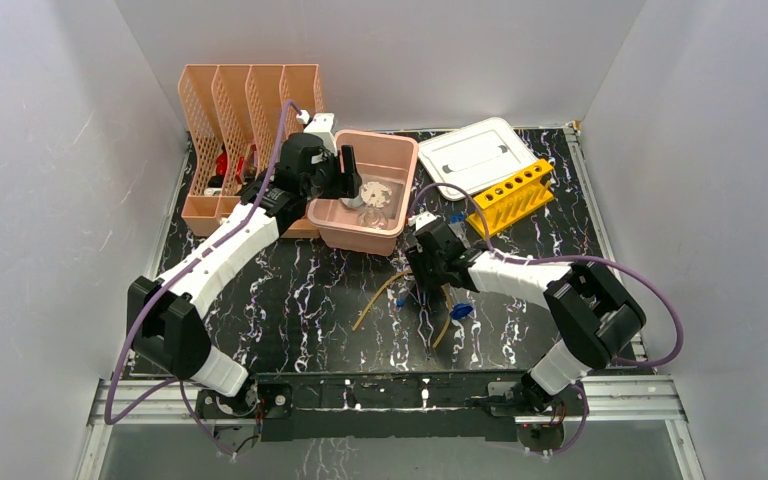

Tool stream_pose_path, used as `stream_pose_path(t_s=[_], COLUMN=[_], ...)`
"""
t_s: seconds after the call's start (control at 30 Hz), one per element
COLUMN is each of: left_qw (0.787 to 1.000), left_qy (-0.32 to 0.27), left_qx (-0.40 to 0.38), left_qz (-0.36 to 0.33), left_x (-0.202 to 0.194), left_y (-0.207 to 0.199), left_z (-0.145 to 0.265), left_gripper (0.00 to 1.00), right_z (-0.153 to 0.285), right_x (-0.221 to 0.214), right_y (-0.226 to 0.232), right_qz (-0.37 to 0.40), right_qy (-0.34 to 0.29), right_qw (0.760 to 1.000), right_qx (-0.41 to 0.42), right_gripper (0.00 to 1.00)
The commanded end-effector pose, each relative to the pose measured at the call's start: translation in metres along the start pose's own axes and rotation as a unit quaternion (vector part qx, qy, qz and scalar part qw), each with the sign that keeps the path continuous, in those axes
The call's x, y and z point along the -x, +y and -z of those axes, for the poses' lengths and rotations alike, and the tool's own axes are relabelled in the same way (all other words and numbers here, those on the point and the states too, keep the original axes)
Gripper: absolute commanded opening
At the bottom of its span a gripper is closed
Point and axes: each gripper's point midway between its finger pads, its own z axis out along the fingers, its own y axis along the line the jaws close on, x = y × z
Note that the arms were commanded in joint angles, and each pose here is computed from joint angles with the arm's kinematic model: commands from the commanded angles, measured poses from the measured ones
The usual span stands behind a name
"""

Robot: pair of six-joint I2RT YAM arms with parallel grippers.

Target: Organize the chemistry lab equipment

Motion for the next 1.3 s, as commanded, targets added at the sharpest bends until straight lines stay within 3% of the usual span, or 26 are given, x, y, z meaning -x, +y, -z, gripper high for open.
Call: stream_pose_path(t_s=[0.0, 0.2, 0.4, 0.47, 0.6, 0.7, 0.9, 1.27], left_qw=[1.0, 1.0, 1.0, 1.0, 1.0, 1.0, 1.0, 0.999], left_qy=[-0.01, -0.009, -0.007, -0.003, -0.003, -0.003, -0.009, -0.036], left_qx=[-0.013, -0.013, -0.012, -0.007, -0.003, -0.005, -0.006, 0.013], left_qz=[-0.001, 0.0, -0.002, -0.004, -0.004, -0.003, 0.0, 0.017], left_x=[0.007, 0.005, 0.004, 0.0, -0.004, -0.004, -0.001, 0.007], left_y=[-0.005, -0.005, -0.005, -0.001, 0.001, 0.0, -0.001, 0.006], left_z=[0.004, 0.002, 0.004, 0.005, 0.005, 0.004, 0.008, 0.016], left_gripper=[0.59, 0.59, 0.59, 0.59, 0.59, 0.59, 0.59, 0.58], right_z=[0.011, 0.016, -0.002, -0.006, 0.004, 0.019, 0.079, 0.143], right_x=[0.012, 0.02, 0.002, -0.001, 0.01, 0.028, 0.095, 0.197], right_y=[-0.006, -0.009, -0.015, -0.014, -0.012, -0.011, 0.019, 0.04], right_qz=[-0.007, -0.007, 0.004, 0.007, -0.001, -0.005, -0.021, -0.002], right_qy=[-0.024, -0.04, 0.006, 0.019, 0.004, -0.018, -0.128, -0.283], right_qw=[1.0, 0.999, 0.999, 0.999, 0.999, 0.999, 0.99, 0.953], right_qx=[-0.016, -0.022, -0.042, -0.041, -0.038, -0.035, 0.052, 0.103], right_gripper=[0.56, 0.54, 0.54, 0.43, 0.0, 0.0, 0.0, 0.0])
